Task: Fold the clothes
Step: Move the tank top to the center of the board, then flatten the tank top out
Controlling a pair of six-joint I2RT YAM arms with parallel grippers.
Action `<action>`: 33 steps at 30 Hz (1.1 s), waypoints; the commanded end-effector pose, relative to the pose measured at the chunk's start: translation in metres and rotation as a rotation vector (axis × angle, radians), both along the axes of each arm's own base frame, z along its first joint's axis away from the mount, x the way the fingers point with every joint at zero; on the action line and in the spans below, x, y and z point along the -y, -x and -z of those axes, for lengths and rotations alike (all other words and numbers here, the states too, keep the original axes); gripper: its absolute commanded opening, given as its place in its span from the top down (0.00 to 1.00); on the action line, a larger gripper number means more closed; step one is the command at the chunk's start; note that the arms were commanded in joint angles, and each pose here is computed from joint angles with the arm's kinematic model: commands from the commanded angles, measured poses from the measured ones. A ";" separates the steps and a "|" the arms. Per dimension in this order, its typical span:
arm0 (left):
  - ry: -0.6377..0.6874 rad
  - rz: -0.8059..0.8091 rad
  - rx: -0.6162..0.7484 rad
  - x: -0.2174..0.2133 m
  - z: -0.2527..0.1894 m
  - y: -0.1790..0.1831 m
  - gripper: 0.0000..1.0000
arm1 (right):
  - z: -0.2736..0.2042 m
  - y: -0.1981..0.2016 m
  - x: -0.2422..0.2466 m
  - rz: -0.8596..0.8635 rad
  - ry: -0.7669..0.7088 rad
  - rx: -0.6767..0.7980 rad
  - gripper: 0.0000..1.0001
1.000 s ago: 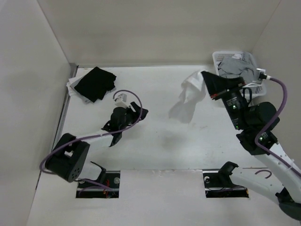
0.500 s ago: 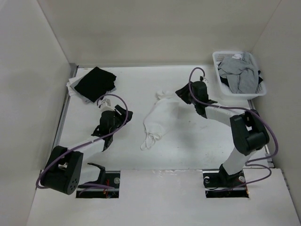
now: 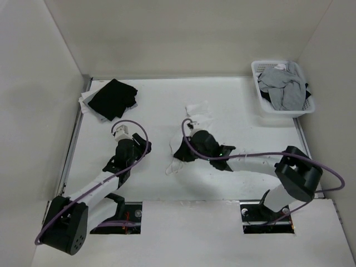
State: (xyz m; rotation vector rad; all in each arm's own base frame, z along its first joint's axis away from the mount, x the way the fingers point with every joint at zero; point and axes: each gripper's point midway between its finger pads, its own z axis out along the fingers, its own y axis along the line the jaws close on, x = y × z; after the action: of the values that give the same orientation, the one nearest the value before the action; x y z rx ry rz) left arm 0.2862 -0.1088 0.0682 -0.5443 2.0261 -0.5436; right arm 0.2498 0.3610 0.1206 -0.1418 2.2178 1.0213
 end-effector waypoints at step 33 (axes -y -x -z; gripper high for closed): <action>0.018 0.066 -0.127 0.005 0.027 0.027 0.51 | 0.091 0.060 -0.030 -0.218 0.328 -0.090 0.70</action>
State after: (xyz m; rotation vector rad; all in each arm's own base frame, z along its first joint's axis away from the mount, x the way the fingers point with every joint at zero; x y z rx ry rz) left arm 0.2548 -0.1130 0.0341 -0.5341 2.1949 -0.5790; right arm 0.1928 0.3817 0.0267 -0.4546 2.4876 0.7881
